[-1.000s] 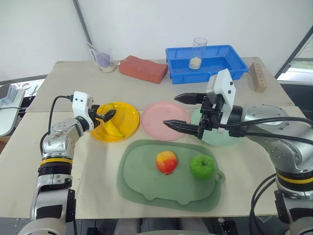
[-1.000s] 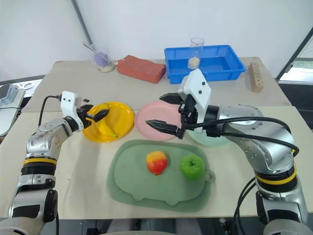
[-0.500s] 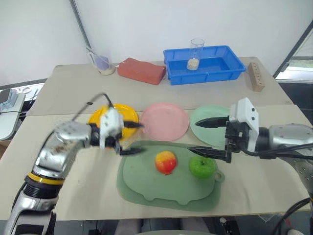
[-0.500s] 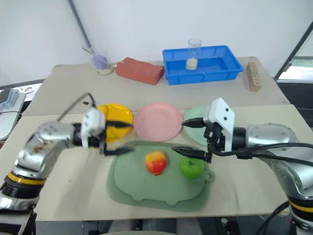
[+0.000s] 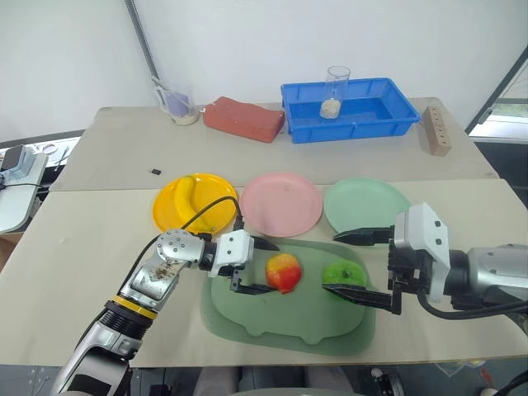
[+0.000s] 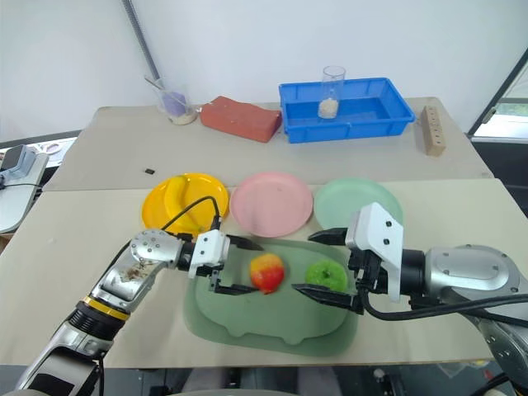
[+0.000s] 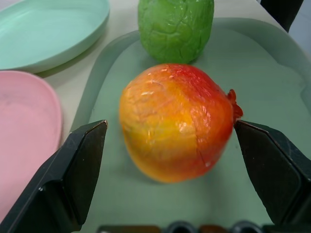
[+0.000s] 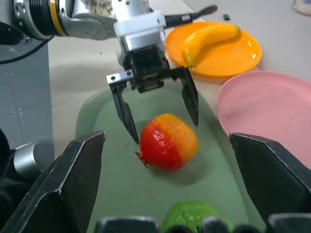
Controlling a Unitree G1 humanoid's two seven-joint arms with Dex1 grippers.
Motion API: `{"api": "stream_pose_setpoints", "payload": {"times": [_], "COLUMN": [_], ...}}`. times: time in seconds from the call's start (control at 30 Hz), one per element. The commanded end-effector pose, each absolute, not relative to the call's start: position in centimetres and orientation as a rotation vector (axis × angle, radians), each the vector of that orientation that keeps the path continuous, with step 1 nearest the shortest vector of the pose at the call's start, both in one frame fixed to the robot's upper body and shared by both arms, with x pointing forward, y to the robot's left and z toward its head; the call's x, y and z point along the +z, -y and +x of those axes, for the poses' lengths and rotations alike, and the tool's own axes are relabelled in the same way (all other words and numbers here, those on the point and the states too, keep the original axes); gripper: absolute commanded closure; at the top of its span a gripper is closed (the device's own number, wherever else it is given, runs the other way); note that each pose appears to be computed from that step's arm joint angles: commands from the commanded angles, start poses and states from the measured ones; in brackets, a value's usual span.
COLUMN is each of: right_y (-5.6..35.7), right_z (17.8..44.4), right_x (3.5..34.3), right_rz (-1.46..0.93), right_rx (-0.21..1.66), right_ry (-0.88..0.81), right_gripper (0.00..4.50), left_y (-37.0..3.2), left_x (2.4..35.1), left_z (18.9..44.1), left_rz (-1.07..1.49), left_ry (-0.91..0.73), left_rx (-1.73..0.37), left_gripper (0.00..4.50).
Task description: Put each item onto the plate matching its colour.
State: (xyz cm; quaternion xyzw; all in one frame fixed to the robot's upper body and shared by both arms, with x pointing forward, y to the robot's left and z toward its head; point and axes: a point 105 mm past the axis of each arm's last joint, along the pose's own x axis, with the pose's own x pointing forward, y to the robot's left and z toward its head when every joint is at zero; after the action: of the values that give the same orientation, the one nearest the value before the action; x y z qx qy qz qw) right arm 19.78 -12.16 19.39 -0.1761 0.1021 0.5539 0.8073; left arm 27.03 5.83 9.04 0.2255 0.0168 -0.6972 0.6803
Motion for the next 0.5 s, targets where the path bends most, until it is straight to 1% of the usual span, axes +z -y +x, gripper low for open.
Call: {"api": "stream_pose_setpoints", "payload": {"times": [0.03, 0.07, 0.1, 0.13, 0.17, 0.23, 0.27, 0.3, 0.37, 0.43, 0.5], "right_y": [12.0, 12.0, 12.0, 12.0, 12.1, 12.1, 12.1, 12.1, 12.1, 12.1, 12.0], "right_z": [19.3, 19.2, 19.2, 19.2, 19.3, 19.3, 19.4, 19.4, 19.5, 19.7, 19.9], "right_x": [20.0, 20.0, 20.0, 20.0, 20.0, 20.1, 20.2, 20.2, 20.3, 20.4, 20.6], "right_rz": [-0.396, -0.395, -0.395, -0.394, -0.395, -0.394, -0.393, -0.393, -0.393, -0.388, -0.387], "right_rx": [1.175, 1.173, 1.169, 1.167, 1.164, 1.162, 1.161, 1.161, 1.163, 1.164, 1.162], "right_ry": [-0.203, -0.205, -0.206, -0.207, -0.208, -0.207, -0.206, -0.206, -0.203, -0.197, -0.19], "right_gripper": [0.0, 0.0, 0.0, 0.0, 0.0, 0.0, 0.0, 0.0, 0.0, 0.0, 0.0], "left_y": [-5.2, -5.2, -5.0, -4.8, -4.7, -4.6, -4.6, -4.6, -4.8, -5.1, -5.6], "left_x": [10.1, 10.1, 10.2, 10.3, 10.4, 10.4, 10.4, 10.3, 10.1, 10.3, 11.2], "left_z": [27.4, 27.4, 27.5, 27.6, 27.6, 27.6, 27.6, 27.6, 27.5, 27.8, 28.6], "left_rz": [0.517, 0.516, 0.517, 0.518, 0.517, 0.516, 0.516, 0.515, 0.514, 0.493, 0.447], "left_ry": [0.005, 0.005, 0.007, 0.01, 0.012, 0.011, 0.01, 0.007, 0.002, -0.001, 0.003], "left_rx": [-1.568, -1.57, -1.572, -1.573, -1.575, -1.576, -1.576, -1.576, -1.573, -1.549, -1.512], "left_gripper": [0.05, 0.05, 0.29, 0.64, 0.88, 1.78, 2.03, 2.19, 2.33, 2.37, 2.4]}}
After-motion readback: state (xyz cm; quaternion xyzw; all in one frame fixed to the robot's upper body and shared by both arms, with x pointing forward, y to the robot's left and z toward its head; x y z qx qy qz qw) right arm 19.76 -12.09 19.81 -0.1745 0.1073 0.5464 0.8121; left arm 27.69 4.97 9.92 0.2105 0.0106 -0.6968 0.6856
